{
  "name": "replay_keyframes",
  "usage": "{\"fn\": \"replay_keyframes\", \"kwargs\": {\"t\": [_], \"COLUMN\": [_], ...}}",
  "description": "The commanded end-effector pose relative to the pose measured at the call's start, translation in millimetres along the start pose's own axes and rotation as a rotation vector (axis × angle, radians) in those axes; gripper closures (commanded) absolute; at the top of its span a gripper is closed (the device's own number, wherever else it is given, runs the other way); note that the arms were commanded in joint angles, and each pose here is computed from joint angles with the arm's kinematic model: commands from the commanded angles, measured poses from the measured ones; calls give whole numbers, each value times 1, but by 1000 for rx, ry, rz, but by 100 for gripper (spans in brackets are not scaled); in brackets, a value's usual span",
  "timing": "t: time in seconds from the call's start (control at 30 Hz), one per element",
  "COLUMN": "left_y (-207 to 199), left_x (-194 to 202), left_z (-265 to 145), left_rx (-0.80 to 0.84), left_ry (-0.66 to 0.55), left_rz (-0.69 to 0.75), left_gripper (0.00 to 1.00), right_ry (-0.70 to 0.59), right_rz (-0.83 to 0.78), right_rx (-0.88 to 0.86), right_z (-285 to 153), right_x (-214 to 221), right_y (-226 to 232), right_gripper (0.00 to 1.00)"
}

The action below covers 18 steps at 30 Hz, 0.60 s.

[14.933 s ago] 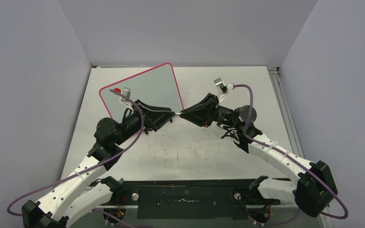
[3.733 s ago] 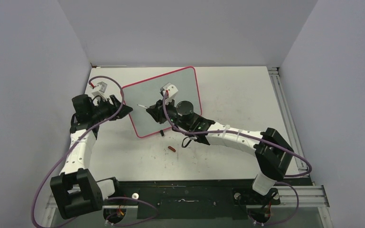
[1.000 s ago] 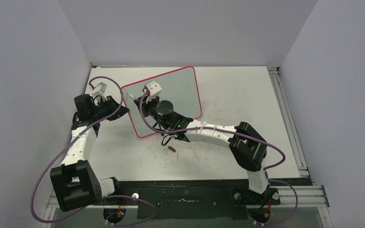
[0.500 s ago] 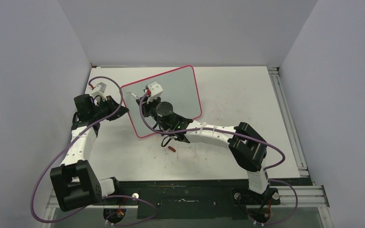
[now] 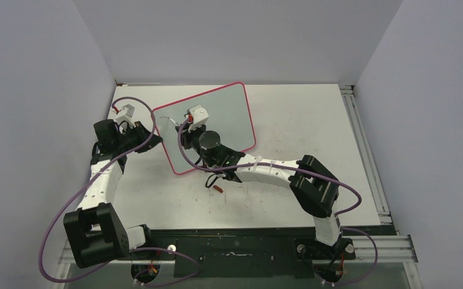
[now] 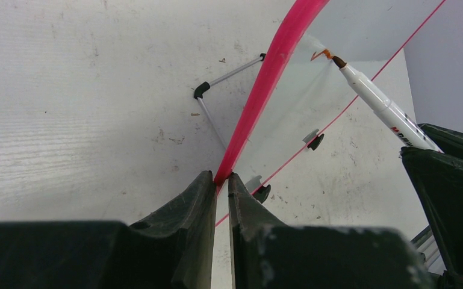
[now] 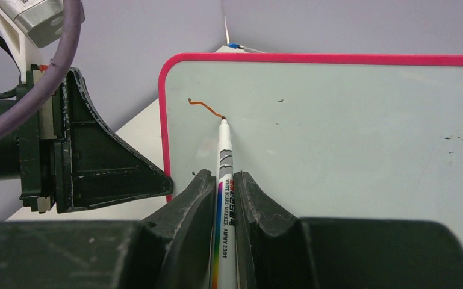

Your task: Write a sentence on the whiteboard

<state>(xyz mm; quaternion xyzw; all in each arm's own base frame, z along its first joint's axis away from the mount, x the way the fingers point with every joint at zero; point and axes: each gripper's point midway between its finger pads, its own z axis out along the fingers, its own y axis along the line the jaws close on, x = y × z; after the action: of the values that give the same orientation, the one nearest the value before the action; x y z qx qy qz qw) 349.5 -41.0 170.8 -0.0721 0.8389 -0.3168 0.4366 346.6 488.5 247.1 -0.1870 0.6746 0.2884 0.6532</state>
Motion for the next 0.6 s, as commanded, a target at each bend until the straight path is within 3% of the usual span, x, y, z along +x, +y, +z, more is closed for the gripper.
{"fn": "replay_keyframes", "kwargs": {"t": [0.0,0.3,0.57], "left_y": [-15,-15,-16], "left_x": [-17,-17,-15], "left_z": [-3,-3,-3], "left_rx": [57,54,47], "left_ry": [-40,-41,-36], "left_rz": [50,52,64], "left_gripper": [91,94,98], "right_ry": [-69,-123,-112], "right_rz": [-2,-47,-70], "right_rx": [27,-71,-82], "right_z": [-9,-30,-23], "right_x": [-33,-52,-48], "right_y": [-8,15,24], "right_gripper": [95,95,95]}}
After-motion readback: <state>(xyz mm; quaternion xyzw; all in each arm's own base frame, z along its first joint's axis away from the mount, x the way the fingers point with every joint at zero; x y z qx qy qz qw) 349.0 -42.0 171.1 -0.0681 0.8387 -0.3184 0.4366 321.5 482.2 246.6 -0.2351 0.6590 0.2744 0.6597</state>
